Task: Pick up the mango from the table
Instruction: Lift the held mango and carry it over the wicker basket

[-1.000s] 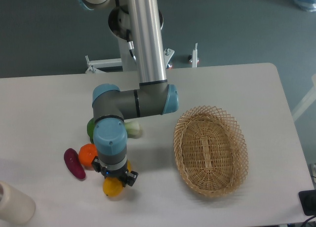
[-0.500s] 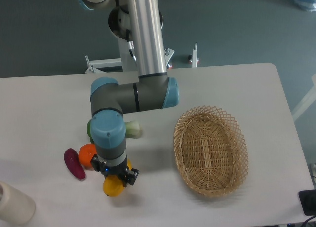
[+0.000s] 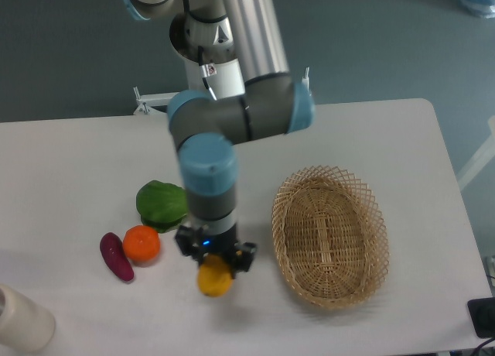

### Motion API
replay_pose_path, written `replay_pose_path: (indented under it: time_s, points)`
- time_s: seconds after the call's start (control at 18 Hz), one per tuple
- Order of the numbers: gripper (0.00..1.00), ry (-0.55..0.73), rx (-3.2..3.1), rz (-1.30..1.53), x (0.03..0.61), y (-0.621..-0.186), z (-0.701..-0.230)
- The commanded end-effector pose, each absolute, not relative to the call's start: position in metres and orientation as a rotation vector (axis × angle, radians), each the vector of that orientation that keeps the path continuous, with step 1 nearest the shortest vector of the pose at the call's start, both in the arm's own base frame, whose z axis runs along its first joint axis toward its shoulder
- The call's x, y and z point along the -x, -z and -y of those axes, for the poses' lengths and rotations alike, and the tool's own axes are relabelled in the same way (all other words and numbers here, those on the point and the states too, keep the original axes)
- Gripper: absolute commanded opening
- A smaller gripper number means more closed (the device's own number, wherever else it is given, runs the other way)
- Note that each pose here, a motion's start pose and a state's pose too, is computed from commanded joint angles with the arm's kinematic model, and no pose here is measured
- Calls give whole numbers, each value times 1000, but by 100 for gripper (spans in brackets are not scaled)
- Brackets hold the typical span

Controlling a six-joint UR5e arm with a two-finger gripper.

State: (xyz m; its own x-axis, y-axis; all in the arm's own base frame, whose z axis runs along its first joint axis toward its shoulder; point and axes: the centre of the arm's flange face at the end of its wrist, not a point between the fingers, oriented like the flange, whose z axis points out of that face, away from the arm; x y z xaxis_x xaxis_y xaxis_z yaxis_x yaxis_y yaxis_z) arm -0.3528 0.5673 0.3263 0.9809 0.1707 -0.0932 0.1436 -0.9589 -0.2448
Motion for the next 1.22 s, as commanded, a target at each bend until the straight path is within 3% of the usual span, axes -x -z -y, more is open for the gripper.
replay_pose_path:
  time_s: [0.83,1.22]
  points:
    - [40,-259,2953,150,486,-340,-444]
    - [40,-296,2975,33,518,-341,-407]
